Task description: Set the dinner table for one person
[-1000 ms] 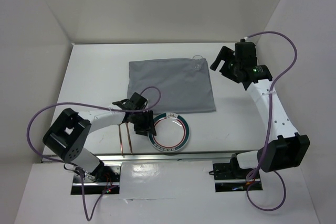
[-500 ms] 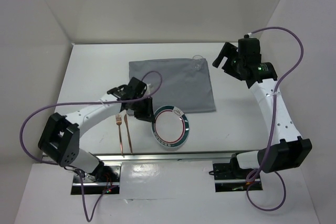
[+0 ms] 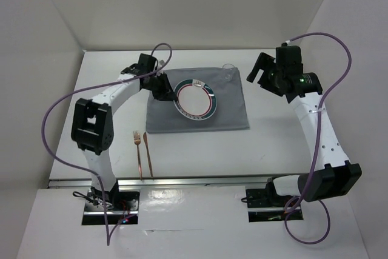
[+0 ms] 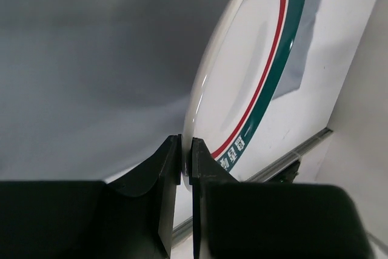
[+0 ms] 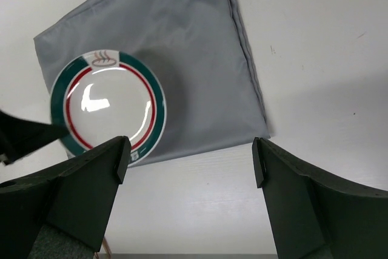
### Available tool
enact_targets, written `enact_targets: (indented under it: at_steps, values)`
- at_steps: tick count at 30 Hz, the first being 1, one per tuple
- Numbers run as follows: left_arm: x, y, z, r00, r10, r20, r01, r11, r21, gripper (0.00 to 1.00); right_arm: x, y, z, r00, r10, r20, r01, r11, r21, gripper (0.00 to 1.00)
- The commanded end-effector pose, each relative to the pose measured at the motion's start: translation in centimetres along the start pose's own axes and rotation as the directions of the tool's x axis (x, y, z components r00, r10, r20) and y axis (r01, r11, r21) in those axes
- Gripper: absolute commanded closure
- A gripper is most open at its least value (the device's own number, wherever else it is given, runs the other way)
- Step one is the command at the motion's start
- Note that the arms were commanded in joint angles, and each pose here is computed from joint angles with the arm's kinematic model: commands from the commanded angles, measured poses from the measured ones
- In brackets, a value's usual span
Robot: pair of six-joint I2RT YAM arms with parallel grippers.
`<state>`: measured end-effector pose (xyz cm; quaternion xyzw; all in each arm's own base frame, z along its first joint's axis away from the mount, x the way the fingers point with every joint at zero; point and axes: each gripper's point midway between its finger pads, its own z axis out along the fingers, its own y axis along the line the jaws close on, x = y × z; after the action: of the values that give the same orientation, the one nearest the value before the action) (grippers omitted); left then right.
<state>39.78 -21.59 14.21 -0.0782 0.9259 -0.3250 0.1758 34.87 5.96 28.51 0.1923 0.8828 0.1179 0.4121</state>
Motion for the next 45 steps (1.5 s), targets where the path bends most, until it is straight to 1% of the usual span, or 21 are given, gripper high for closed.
enact_targets:
  at_steps: [1,3,5,9,11,18,23,24,25,27,28,29,30,31,33,36,38,40,41,43,45]
  values:
    - [-2.2,-3.0,0.7,1.0,-0.017,-0.002,0.017,0.99,0.138,1.0,0.1,-0.3,-1.1,1.0,-0.009,0.006,0.009,1.0,-0.006,0.06]
    - [-2.6,-2.4,2.2,0.999,-0.038,-0.015,0.039,0.991,0.13,1.0,0.4,-0.3,-1.2,1.0,-0.019,-0.007,0.019,1.0,-0.009,0.06]
    - [-4.1,-2.2,2.5,0.998,-0.056,0.011,0.053,0.984,0.167,1.0,0.5,-0.4,-0.8,1.0,-0.019,-0.016,0.019,1.0,-0.004,0.06]
    - [-4.2,-0.9,4.2,0.996,-0.085,-0.02,0.087,0.983,0.164,1.0,0.8,-0.6,-0.7,0.999,-0.029,-0.024,0.029,1.0,0.0,0.06]
    - [-4.9,-0.7,4.4,0.996,-0.09,-0.001,0.089,0.981,0.173,1.0,1.2,-0.8,-0.4,0.999,-0.029,-0.035,0.03,1.0,0.006,0.06]
    - [-5.3,1.0,6.3,0.992,-0.127,-0.03,0.13,0.976,0.175,1.0,1.9,-1.0,0.4,0.998,-0.03,-0.054,0.03,1.0,0.006,0.06]
    - [-5.4,3.2,7.3,0.99,-0.135,-0.045,0.139,0.986,0.096,1.0,2.2,-1.1,0.6,0.998,-0.03,-0.062,0.031,0.999,0.011,0.06]
    - [-6.0,3.5,7.1,0.991,-0.13,-0.021,0.131,0.989,0.062,0.86,2.1,-0.9,0.6,0.998,-0.03,-0.059,0.03,1.0,-0.002,0.06]
    - [-5.1,4.5,7.3,0.986,-0.159,-0.049,0.16,0.987,0.015,0.81,2.3,-1.0,0.8,0.997,-0.03,-0.066,0.03,1.0,0.003,0.06]
    - [-5.4,4.8,7.0,0.989,-0.146,-0.026,0.146,0.989,-0.01,0.65,2.4,-1.0,0.8,0.997,-0.03,-0.067,0.03,1.0,0.003,0.06]
    - [-4.8,5.9,7.3,0.988,-0.15,-0.028,0.148,0.988,-0.044,0.5,2.4,-1.0,0.8,0.997,-0.03,-0.067,0.03,1.0,0.003,0.06]
    - [-4.9,5.7,6.9,0.988,-0.149,-0.023,0.148,0.988,-0.052,0.42,2.4,-1.0,0.8,0.997,-0.03,-0.067,0.03,1.0,0.003,0.06]
    - [-5.0,5.9,6.5,0.991,-0.137,-0.01,0.136,0.988,-0.07,0.39,2.4,-1.0,0.8,0.997,-0.03,-0.067,0.03,1.0,0.003,0.06]
    - [-4.6,6.0,6.7,0.992,-0.125,-0.016,0.123,0.989,-0.087,0.25,2.6,-1.2,0.9,0.997,-0.03,-0.075,0.031,1.0,0.007,0.06]
    - [-4.6,6.2,6.2,0.994,-0.108,-0.011,0.107,0.989,-0.106,0.2,2.5,-0.9,0.9,0.997,-0.021,-0.071,0.02,1.0,-0.007,0.06]
    - [-4.9,4.8,4.9,0.998,-0.066,-0.001,0.066,0.989,-0.134,0.04,3.0,-0.9,1.1,0.996,-0.021,-0.085,0.02,1.0,-0.011,0.06]
    - [-5.9,4.4,3.8,0.999,-0.023,0.033,0.028,0.983,-0.181,0.0,2.7,-0.7,0.9,0.997,-0.021,-0.077,0.02,1.0,-0.015,0.06]
    - [-5.7,4.2,2.1,0.999,0.003,0.033,0.005,0.971,-0.238,0.0,2.7,-0.7,0.9,0.997,-0.021,-0.077,0.02,1.0,-0.015,0.06]
    - [-6.4,4.8,1.0,0.997,0.025,0.072,-0.002,0.953,-0.302,0.0,2.7,-0.7,0.9,0.997,-0.021,-0.077,0.02,1.0,-0.015,0.06]
    - [-6.9,3.3,-2.5,0.986,0.06,0.153,-0.006,0.943,-0.333,0.02,2.5,-0.7,0.6,0.997,-0.021,-0.069,0.019,1.0,-0.02,0.06]
    - [-5.1,4.5,-3.9,0.981,0.068,0.18,0.006,0.924,-0.383,0.06,2.7,-1.0,0.7,0.998,-0.021,-0.062,0.02,1.0,-0.008,0.06]
